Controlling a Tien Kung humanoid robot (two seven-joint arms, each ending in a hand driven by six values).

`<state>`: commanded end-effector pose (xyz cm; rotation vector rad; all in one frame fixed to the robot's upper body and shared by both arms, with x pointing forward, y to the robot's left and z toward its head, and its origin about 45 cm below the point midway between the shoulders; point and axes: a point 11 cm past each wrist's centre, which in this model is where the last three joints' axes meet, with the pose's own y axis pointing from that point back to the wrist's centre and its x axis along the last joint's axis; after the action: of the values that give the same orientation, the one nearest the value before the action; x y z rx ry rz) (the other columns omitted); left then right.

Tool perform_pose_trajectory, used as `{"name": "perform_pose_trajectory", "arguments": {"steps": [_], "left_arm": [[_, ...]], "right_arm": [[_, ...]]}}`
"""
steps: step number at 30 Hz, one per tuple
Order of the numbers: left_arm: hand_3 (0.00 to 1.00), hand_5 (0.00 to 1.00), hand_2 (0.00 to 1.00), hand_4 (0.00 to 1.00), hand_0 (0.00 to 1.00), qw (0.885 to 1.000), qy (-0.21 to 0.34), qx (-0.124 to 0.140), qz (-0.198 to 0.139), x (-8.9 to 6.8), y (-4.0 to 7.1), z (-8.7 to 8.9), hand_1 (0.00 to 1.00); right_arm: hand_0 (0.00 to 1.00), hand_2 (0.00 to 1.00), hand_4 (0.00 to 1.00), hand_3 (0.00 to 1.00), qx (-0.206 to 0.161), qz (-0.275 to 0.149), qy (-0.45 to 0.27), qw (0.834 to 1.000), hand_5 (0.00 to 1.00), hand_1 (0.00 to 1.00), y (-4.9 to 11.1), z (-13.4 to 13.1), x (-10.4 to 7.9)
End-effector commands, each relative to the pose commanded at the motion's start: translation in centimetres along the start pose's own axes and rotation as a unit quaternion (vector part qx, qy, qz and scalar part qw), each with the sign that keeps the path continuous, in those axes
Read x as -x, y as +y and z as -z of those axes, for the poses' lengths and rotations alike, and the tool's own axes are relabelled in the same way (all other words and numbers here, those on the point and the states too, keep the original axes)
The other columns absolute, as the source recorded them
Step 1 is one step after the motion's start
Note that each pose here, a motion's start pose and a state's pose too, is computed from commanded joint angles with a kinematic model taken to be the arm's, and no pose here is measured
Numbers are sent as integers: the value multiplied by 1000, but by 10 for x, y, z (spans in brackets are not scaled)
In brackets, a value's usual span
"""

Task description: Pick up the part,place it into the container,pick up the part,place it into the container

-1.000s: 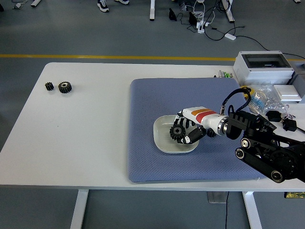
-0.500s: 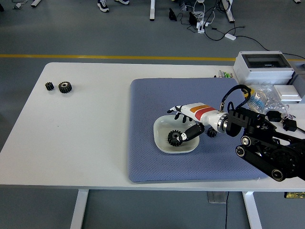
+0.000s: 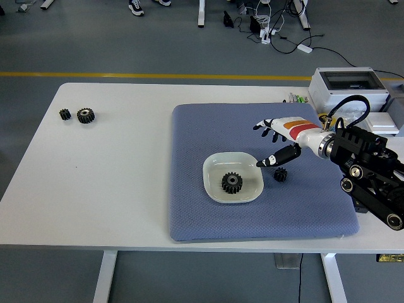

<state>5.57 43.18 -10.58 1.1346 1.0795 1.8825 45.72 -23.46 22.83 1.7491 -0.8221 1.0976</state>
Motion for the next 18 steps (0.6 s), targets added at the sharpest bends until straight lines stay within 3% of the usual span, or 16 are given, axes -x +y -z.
{"name": "perform_pose_trajectory", "arguments": {"steps": [6,7,13,18], "left_arm": [[590,659,727,706,707,1000,2,-2,0,0,0,3,684],[589,656,727,706,707,1000,2,-2,0,0,0,3,683],[589,655,725,705,707,1000,5,2,6,5,0,0,684],[589,655,725,705,707,1000,5,1,5,4,0,1,684]], "right_arm": [[447,687,998,783,30,14,-12,999,470,550,12,-30,9],[438,685,998,727,30,14,-18,999,448,552,13,-33,15],[442,684,998,698,30,13,-38,999,428,553,15,-40,36],[442,684,998,698,24,16,-32,999,428,553,13,-36,42]]}}
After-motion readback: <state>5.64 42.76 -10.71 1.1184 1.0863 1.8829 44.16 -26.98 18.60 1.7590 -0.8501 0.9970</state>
